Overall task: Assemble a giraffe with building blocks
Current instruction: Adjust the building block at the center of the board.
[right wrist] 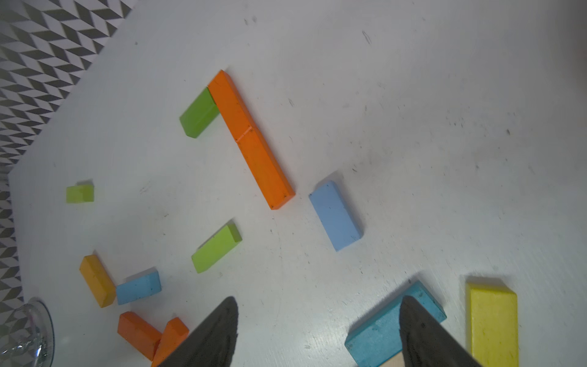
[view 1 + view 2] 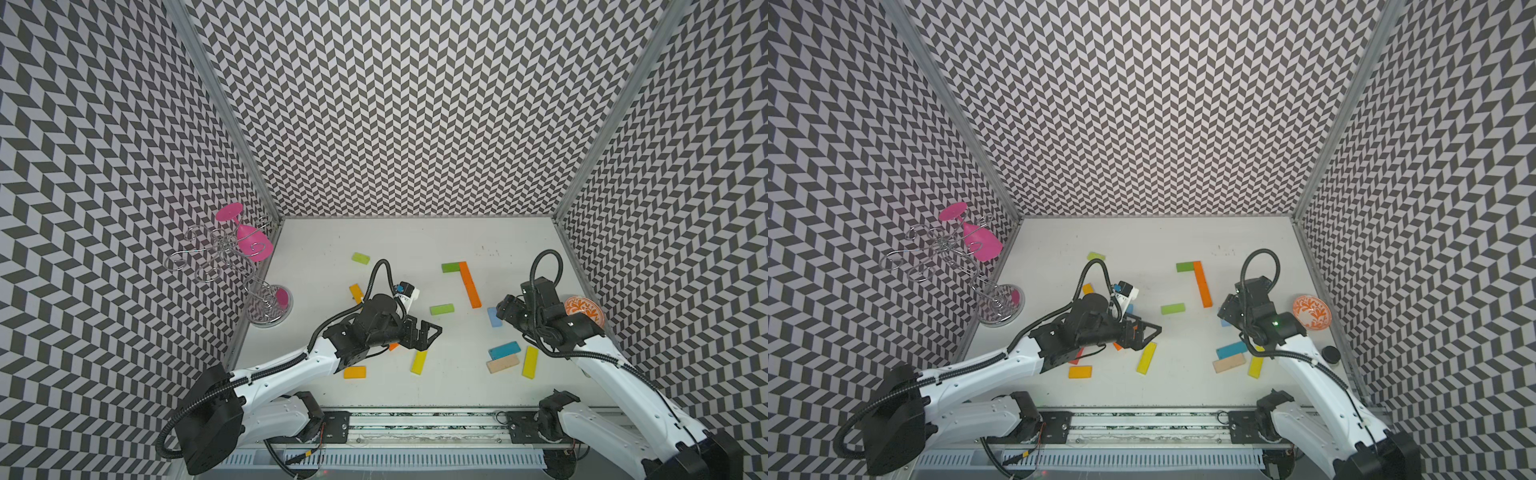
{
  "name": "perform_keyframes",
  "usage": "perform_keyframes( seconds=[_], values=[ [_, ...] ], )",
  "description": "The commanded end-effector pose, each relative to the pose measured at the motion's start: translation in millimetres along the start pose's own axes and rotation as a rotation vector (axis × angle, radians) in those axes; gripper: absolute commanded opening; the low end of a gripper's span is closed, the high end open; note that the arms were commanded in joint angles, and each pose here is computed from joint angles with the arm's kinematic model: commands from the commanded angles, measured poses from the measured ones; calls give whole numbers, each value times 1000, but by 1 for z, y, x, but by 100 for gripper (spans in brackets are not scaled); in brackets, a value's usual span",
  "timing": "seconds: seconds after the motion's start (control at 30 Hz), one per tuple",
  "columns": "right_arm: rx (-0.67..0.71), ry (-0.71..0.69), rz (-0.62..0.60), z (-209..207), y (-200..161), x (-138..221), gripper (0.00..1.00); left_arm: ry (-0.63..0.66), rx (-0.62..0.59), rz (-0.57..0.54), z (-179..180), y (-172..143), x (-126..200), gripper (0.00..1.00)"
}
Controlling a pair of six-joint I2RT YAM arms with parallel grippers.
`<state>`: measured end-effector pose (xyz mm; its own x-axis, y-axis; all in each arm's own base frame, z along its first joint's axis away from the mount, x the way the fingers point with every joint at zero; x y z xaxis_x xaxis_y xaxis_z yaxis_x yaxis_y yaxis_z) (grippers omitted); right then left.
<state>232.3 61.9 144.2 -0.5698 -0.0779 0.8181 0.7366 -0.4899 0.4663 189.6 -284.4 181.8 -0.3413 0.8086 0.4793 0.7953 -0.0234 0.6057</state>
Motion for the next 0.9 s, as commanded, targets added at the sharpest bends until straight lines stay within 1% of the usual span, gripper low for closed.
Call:
perform_keyframes(
  seconds=[0.0,0.1,0.23,0.43,0.5,0.7,0.87],
  values=[
    [-76,4,-24,-4,-2,-8,78,2,7,-3,0,-3,1,98],
    [-42,-14,0,-8,-9,-23,78,7,10,3,2,-6,0,98],
    [28,-21,42,-4,-13,-42,79,9,7,3,2,-5,0,98],
    [171,-60,158,4,-17,-74,82,15,1,-2,1,-3,1,98],
    [190,-81,162,6,-14,-80,82,17,-3,-3,0,-2,2,98],
    [206,-149,113,5,1,-87,83,24,-11,-9,-1,1,3,98],
    [216,-176,125,5,4,-99,82,27,-10,-5,1,0,1,98]
  ],
)
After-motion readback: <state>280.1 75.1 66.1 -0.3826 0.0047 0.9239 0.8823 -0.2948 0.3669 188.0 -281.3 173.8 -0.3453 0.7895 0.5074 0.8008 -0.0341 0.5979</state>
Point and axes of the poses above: each gripper's point midway between its finger pads, its own x axis back along the fingers, its own z axis along the line the jaws close on, y = z × x, the point moved 3 cm from there along x, back along the fingers, and after that the axes turned 5 degrees about x, right-handed, at the moved point
